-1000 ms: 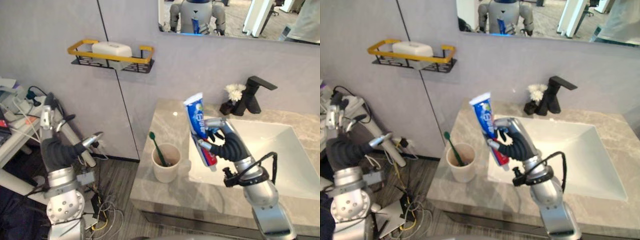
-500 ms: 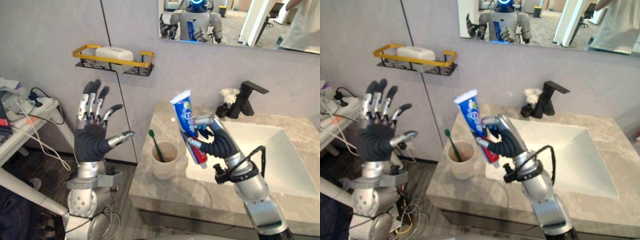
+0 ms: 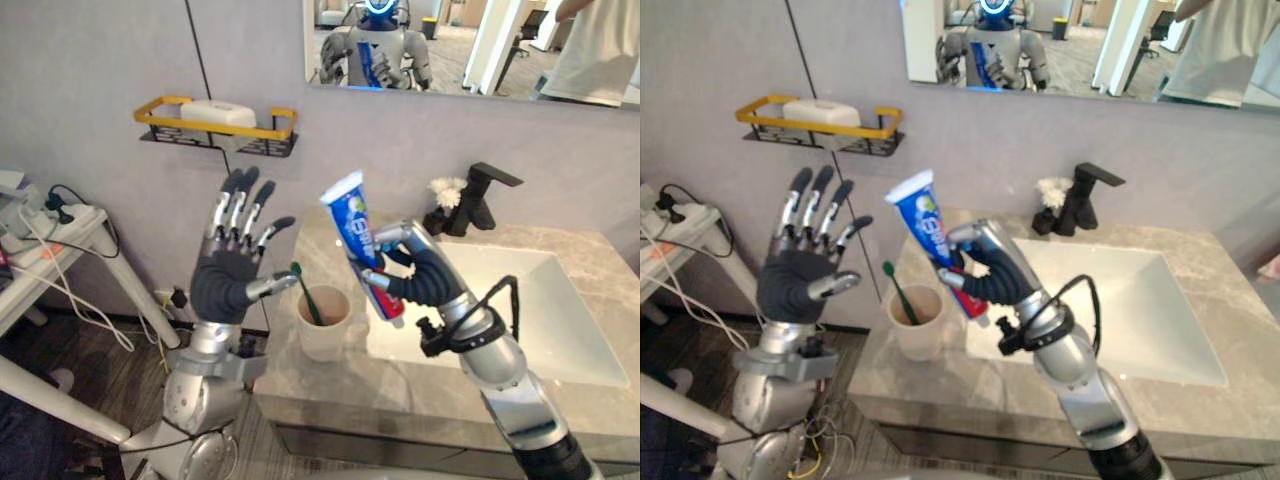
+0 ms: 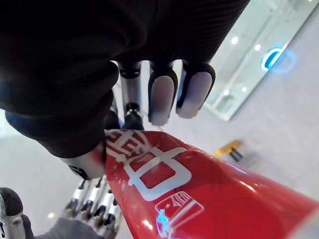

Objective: Organize washtable

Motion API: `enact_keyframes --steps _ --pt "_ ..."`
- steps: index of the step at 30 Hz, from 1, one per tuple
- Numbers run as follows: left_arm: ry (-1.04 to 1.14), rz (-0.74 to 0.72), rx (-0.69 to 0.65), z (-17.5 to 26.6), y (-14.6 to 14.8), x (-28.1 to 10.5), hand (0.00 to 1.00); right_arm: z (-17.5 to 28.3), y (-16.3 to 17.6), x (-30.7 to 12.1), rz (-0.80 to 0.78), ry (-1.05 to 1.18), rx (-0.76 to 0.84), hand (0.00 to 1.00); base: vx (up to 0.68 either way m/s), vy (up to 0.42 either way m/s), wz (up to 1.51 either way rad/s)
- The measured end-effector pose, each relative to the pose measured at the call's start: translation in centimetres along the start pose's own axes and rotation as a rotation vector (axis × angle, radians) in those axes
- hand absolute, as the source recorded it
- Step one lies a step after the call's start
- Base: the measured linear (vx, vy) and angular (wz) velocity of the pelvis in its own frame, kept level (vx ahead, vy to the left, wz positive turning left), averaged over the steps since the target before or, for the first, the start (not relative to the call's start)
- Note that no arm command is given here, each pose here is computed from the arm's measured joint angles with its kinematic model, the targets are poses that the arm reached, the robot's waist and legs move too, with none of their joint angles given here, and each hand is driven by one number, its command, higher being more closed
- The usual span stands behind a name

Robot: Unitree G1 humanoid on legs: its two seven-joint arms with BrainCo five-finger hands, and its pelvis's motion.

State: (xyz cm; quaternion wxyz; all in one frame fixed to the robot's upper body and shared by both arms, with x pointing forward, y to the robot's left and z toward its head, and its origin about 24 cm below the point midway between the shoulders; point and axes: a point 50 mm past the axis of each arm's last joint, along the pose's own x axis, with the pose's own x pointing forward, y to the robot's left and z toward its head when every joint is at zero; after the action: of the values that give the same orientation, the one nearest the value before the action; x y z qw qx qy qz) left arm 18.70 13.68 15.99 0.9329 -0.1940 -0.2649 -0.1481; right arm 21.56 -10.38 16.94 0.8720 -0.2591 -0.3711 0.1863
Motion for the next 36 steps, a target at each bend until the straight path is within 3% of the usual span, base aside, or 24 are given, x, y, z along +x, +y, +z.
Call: enact_keyframes --steps 23,24,36 --pt "0.105 -0.142 -0.108 -2.4 -1.2 2.1 0.0 0.3 2.2 2.1 0.16 -0.078 0.088 1.0 -0.01 0.002 -0.03" --pt "0.104 -0.144 -0.114 -2.3 -1.2 2.2 1.0 0.2 2.3 2.1 0.162 -0.072 0.086 1.0 0.0 0.0 0.0" --pt "0.106 -0.173 -0.133 -2.5 -1.7 3.1 1.0 -0.6 3.0 1.6 0.235 -0.037 0.078 1.0 -0.01 0.002 -0.02"
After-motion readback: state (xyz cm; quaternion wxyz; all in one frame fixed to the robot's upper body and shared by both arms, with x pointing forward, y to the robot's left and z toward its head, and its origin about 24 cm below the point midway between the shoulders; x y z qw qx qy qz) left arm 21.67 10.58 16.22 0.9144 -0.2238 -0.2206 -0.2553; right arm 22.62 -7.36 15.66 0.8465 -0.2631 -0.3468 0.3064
